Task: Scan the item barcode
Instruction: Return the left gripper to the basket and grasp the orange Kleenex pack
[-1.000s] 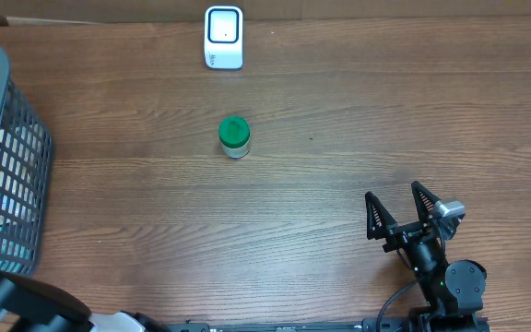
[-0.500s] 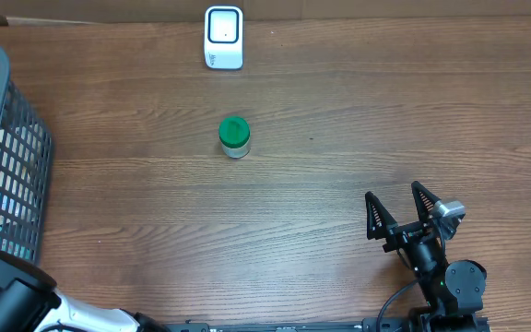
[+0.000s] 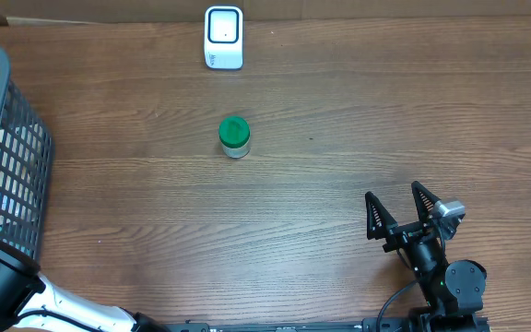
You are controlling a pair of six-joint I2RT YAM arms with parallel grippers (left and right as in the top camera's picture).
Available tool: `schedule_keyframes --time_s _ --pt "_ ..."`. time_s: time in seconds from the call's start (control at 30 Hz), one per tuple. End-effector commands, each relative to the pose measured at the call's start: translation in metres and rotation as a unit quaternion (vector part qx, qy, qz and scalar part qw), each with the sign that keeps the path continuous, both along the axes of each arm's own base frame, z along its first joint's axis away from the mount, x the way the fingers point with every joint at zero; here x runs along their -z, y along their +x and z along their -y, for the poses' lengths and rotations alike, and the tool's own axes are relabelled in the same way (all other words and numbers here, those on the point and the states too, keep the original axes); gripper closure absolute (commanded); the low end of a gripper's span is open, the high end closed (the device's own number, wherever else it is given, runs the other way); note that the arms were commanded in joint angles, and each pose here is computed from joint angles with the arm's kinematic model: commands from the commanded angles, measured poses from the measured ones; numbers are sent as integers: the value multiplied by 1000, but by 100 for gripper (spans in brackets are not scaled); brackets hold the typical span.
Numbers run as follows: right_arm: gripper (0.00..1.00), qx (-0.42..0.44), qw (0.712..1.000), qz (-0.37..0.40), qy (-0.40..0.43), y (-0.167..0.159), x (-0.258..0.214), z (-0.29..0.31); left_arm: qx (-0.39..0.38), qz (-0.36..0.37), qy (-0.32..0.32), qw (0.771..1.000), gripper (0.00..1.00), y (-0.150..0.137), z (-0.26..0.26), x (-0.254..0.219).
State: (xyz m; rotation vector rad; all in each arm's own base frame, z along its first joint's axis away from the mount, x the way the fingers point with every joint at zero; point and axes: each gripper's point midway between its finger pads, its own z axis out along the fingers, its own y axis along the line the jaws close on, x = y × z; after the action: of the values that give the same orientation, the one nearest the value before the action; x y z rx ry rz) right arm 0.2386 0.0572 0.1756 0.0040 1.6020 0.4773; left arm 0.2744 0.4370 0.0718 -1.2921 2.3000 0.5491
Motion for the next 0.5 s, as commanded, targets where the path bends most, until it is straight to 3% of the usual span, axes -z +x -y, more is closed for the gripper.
schedule_keyframes --time_s 0.0,0.47 --pt "0 6 1000 3 0 1 1 3 14 -3 -1 1000 20 7 2 6" --pt "0 6 1000 3 0 1 1 3 28 15 -7 999 39 16 5 6"
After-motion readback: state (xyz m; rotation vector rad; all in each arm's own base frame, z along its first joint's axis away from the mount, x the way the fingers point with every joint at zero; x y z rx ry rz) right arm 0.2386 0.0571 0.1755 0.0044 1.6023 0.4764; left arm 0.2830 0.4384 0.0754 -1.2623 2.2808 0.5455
